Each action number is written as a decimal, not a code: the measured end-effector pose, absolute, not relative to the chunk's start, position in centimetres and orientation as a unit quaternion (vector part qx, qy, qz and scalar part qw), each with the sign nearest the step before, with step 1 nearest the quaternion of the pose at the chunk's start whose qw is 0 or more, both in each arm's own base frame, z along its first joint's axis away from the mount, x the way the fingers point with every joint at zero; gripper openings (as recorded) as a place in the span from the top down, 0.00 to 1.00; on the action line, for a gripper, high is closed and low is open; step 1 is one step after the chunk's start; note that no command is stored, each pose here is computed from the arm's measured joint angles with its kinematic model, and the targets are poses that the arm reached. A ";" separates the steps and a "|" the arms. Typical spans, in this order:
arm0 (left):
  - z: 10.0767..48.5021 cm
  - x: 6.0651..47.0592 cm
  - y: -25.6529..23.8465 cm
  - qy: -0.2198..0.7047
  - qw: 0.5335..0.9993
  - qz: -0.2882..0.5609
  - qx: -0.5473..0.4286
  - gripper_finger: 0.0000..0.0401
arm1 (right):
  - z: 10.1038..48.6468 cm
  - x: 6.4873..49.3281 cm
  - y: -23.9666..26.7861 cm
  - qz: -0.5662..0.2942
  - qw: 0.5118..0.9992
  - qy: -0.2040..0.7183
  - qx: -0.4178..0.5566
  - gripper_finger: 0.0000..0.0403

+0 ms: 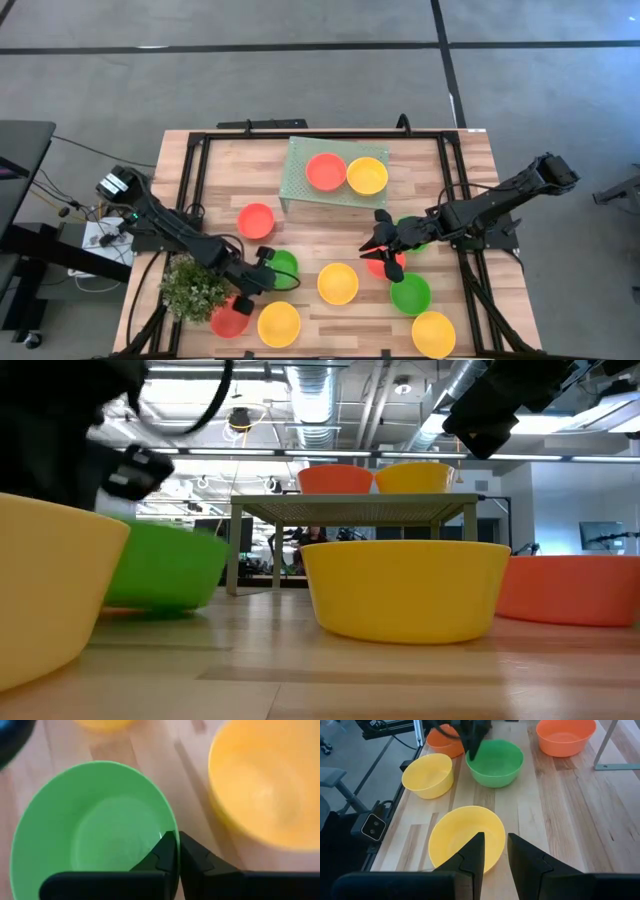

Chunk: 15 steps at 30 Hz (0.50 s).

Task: Pick & Place Mini bowls
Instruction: Put the green bowl on the shelf

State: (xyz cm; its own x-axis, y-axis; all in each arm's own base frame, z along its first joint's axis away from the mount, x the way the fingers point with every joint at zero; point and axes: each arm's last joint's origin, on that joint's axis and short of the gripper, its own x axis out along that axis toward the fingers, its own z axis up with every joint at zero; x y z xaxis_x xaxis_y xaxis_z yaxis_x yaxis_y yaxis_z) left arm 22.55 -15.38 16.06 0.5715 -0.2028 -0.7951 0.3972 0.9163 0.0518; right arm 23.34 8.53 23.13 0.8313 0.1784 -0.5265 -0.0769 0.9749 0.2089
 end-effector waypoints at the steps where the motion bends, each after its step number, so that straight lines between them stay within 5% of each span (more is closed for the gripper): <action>1: 16.6 22.7 -15.4 0.421 0.885 -0.167 0.111 0.97 | 23.1 23.3 8.5 0.067 0.953 0.283 0.090 0.80; 15: 26.0 26.0 -9.4 0.470 0.862 -0.044 0.185 0.98 | 23.1 23.4 8.5 0.067 0.953 0.283 0.089 0.80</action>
